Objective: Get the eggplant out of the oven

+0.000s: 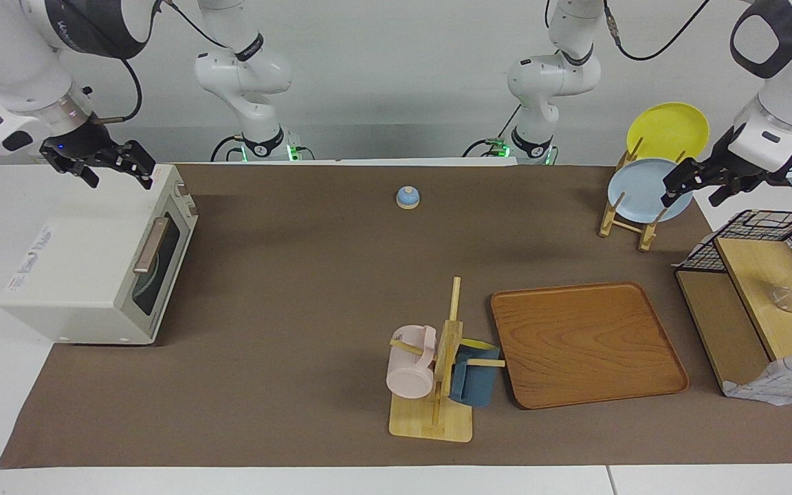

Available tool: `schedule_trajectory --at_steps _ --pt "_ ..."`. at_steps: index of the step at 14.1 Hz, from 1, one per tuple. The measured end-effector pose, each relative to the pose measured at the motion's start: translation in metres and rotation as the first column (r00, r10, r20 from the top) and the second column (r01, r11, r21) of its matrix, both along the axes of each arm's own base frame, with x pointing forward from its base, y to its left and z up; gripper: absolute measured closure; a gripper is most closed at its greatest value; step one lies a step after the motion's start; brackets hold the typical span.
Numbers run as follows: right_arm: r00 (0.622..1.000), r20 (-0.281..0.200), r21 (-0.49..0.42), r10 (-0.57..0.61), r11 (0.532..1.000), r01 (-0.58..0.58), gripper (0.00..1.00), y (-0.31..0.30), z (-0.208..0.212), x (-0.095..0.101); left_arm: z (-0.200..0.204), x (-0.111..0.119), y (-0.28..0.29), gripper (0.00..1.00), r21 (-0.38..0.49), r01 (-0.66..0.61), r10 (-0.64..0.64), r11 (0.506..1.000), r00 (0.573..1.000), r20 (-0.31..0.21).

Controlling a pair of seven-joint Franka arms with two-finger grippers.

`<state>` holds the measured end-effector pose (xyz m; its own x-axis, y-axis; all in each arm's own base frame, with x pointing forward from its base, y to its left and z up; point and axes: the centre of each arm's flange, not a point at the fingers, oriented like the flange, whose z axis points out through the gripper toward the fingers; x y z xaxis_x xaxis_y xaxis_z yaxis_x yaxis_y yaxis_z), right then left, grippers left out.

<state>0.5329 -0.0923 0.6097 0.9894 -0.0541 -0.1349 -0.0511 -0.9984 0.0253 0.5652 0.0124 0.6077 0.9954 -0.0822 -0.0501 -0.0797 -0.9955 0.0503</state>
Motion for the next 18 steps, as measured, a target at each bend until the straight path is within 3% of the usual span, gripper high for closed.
schedule_trajectory --at_steps 9,11,12,15,18 --pt "1.0 0.007 0.0 0.011 1.0 -0.011 0.0 0.005 0.008 -0.003 0.0 0.0 -0.036 0.0 -0.001 0.064 -0.064 0.998 0.998 0.0" --pt "0.999 0.024 -0.002 0.035 0.999 -0.035 0.05 0.013 0.008 0.0 0.0 0.0 -0.036 0.0 -0.001 0.065 -0.065 0.998 0.998 0.0" --pt "0.998 0.042 -0.004 0.052 0.999 -0.052 0.13 0.022 0.006 0.004 0.0 0.0 -0.036 0.0 -0.001 0.064 -0.064 0.998 0.998 0.0" --pt "0.992 0.1 -0.013 0.08 0.997 -0.079 0.49 0.037 -0.035 0.014 0.0 0.0 -0.036 0.0 -0.001 0.065 -0.065 0.998 0.998 0.0" --pt "0.997 0.054 -0.013 0.051 0.999 -0.051 0.81 0.043 -0.1 0.017 0.0 -0.001 -0.048 0.0 -0.001 0.086 -0.086 0.996 0.996 0.0"
